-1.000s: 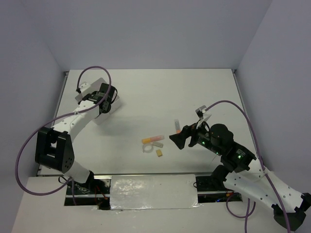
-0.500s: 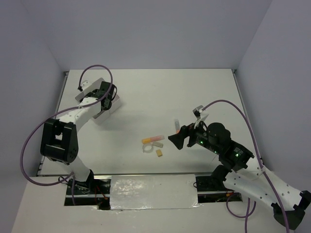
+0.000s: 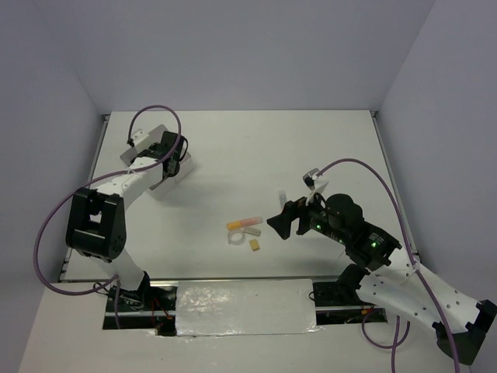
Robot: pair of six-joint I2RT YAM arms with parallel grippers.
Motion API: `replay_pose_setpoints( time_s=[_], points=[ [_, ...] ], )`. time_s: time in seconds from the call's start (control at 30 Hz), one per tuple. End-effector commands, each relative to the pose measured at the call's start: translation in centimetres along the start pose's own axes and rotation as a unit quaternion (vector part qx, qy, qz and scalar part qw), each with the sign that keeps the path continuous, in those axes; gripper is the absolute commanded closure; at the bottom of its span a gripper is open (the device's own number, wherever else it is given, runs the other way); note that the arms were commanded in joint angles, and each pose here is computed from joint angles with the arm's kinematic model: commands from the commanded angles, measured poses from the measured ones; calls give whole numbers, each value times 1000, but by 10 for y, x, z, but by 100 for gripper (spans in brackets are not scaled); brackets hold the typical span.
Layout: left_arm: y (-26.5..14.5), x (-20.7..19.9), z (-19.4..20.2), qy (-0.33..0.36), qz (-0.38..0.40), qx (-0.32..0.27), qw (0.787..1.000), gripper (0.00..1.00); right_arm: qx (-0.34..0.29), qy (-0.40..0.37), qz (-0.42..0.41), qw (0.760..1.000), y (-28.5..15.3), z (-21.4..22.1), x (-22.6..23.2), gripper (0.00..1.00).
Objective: Sort the stationery into containers
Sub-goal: Place the stationery in the storage box, then pick up the stationery from the center of the board.
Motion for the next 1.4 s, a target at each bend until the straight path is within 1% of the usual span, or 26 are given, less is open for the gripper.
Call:
replay_pose_setpoints(
  time_s=[0.0, 0.03, 0.1, 0.13, 0.2, 0.33, 0.5, 0.57, 0.6, 0.73, 0.77, 0.83, 0.9, 0.93, 0.97, 1.03, 1.07, 1.1, 1.13, 1.17, 1.2, 1.23, 1.27, 1.3, 1.33, 1.37],
  points=[
    [1, 3, -1, 0, 0, -8, 1000, 39, -27, -11, -28, 999, -4, -19, 16, 1],
    [1, 3, -1, 0, -1, -8, 1000, 33, -26, -10, -27, 999, -4, -18, 15, 1],
    [1, 3, -1, 0, 1, -7, 1000, 30, -25, -11, -26, 999, -4, -18, 15, 1],
    [0, 4, -1, -1, -3, -6, 1000, 25, -25, -11, -26, 999, -4, -18, 15, 1],
    [-3, 5, -3, -4, 1, -9, 1000, 21, -25, -11, -28, 999, -4, -18, 16, 1],
    [-8, 8, -6, -11, 8, -14, 1000, 8, -26, -11, -28, 999, -4, -19, 16, 1],
    [-25, 5, -17, -11, 45, -25, 999, 5, -24, -8, -28, 999, -2, -18, 16, 1],
    [-41, -1, -21, 0, 72, -38, 997, 3, -22, -7, -24, 999, 1, -17, 15, 0],
    [-48, -3, -23, 6, 81, -42, 996, 1, -20, -7, -21, 1000, 2, -17, 14, 0],
    [-82, -8, -19, 32, 117, -49, 991, 1, -15, -5, -14, 1000, 8, -16, 12, 0],
    [-92, -11, -8, 43, 129, -47, 990, 1, -17, -3, -10, 1000, 9, -16, 11, 0],
    [-108, -11, -2, 49, 153, -52, 986, 1, -26, 2, 3, 1000, 11, -19, 7, 0],
    [-120, -8, 16, 66, 166, -41, 983, 1, -16, 2, 16, 1000, 16, -16, 3, 0],
    [-128, -6, 17, 67, 179, -45, 981, 1, -1, -1, 40, 999, 22, -11, -6, 0],
    [-134, -5, 30, 82, 192, -36, 977, 1, 9, -5, 49, 999, 25, -10, -8, 0],
    [-144, 1, 36, 79, 218, -30, 972, 1, 40, -18, 66, 997, 31, -1, -15, 1],
    [-144, 5, 49, 92, 228, -23, 969, 1, 58, -19, 77, 995, 39, 5, -20, 1],
    [-155, 3, 50, 82, 269, -18, 959, 1, 63, -22, 79, 995, 42, 8, -22, 1],
    [-158, 4, 55, 86, 286, -14, 954, 1, 69, -29, 80, 994, 45, 11, -24, 1],
    [-155, 8, 66, 98, 293, -7, 951, 1, 91, -28, 69, 993, 51, 20, -24, 1],
    [-161, 12, 66, 92, 311, -5, 946, 1, 102, -25, 70, 992, 55, 25, -25, 4],
    [-163, 15, 69, 98, 317, -5, 943, 1, 123, -19, 87, 988, 62, 35, -31, 6],
    [-162, 18, 74, 108, 321, -2, 941, 1, 128, -21, 100, 986, 66, 38, -32, 9],
    [-167, 20, 73, 110, 335, -6, 936, 1, 139, -17, 111, 984, 69, 43, -34, 14],
    [-168, 23, 76, 126, 341, -4, 932, 1, 158, -18, 135, 978, 75, 52, -39, 17],
    [-170, 27, 74, 125, 343, -6, 931, 1, 157, -27, 154, 975, 78, 56, -41, 21]
  ],
)
Point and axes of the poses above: each gripper's point midway between its finger pads, its own y axis out along the fingers, its own x axis along the line the jaws close on, z = x × y, the point moved 2 cm from there along -y, back along the fingers, and after that the axes turned 15 degrees about y, right-handed, at the moved point
